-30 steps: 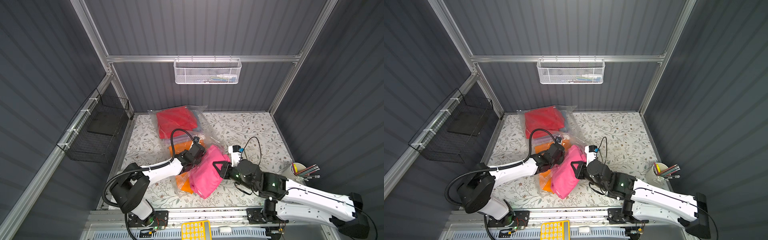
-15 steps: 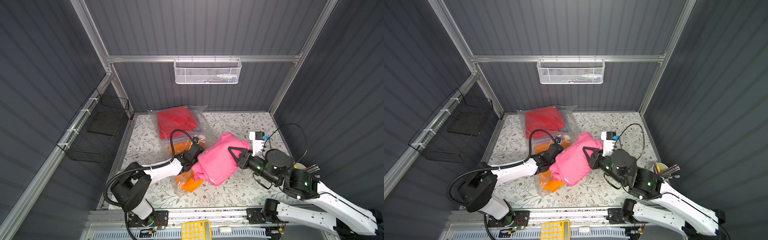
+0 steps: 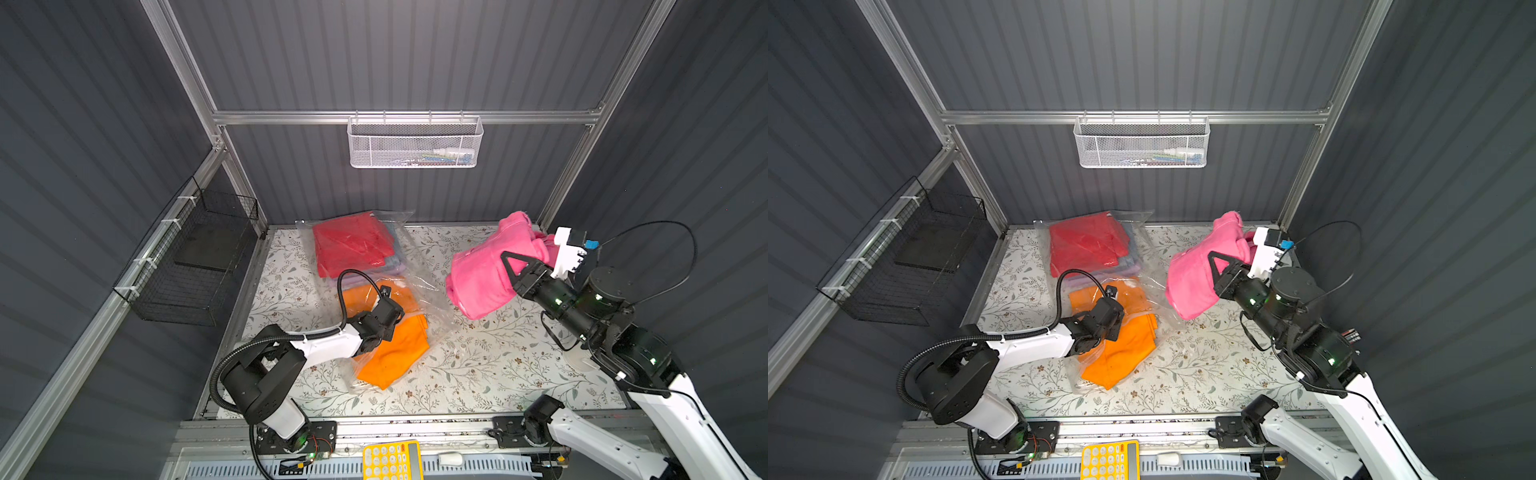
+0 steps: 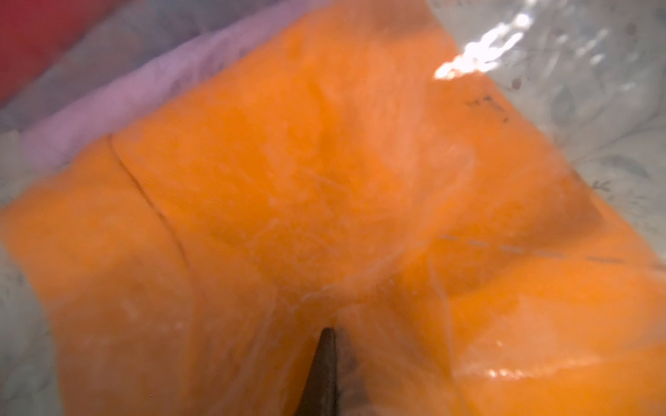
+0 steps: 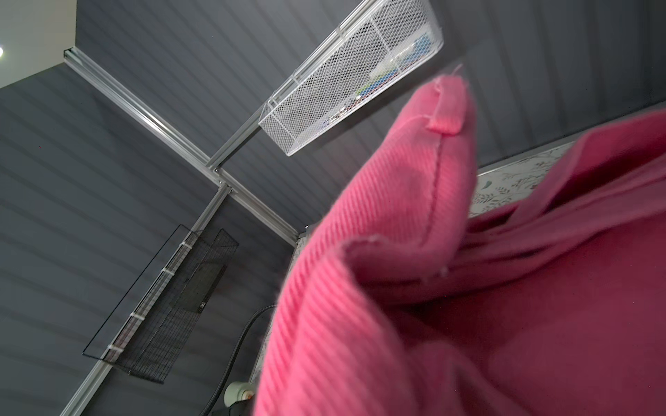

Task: Take the trousers out of the vacuum bag
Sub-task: Place the trousers at the center of the board.

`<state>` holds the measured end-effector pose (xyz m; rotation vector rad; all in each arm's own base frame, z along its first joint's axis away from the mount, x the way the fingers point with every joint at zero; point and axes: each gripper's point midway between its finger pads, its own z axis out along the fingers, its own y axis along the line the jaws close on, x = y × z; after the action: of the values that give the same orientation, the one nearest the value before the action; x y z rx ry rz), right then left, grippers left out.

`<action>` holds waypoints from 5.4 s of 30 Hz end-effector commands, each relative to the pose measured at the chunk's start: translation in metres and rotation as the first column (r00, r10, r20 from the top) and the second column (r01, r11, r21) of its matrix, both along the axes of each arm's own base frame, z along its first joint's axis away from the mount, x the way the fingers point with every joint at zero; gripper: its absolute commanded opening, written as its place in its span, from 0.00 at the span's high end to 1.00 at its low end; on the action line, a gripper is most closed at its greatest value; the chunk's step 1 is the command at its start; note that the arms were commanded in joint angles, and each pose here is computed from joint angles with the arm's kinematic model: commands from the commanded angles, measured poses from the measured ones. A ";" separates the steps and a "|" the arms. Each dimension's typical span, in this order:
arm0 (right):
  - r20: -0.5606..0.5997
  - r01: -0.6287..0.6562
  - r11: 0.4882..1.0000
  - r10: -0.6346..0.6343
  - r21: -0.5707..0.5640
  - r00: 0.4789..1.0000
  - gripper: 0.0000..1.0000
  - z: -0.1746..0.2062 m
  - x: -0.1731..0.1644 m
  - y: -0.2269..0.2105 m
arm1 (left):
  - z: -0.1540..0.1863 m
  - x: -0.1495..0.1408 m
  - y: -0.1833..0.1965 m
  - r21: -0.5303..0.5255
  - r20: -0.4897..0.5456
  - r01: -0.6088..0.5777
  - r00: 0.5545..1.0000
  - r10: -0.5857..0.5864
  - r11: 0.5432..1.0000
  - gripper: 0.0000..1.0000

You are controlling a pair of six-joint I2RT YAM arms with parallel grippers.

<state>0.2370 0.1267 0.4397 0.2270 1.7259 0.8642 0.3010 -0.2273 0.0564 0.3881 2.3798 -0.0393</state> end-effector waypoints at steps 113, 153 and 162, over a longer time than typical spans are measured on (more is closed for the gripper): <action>-0.467 0.126 0.970 -0.211 -0.207 0.859 0.01 -0.273 0.157 -0.060 | 0.088 -0.013 0.038 -0.027 0.127 -0.058 0.990 0.061 0.998 1.00; -0.274 0.175 0.954 -0.242 -0.245 0.931 0.01 -0.233 0.123 -0.044 | 0.090 -0.015 0.039 -0.045 0.132 -0.049 0.990 0.055 0.998 1.00; -0.307 0.080 0.989 -0.115 -0.124 0.945 0.01 -0.233 0.048 0.012 | 0.086 -0.014 0.036 -0.042 0.132 -0.036 0.990 0.041 0.998 1.00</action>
<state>0.3008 0.1328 0.2136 0.3404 2.0099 0.6747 0.2822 -0.1895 0.1369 0.3113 2.2735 -0.0359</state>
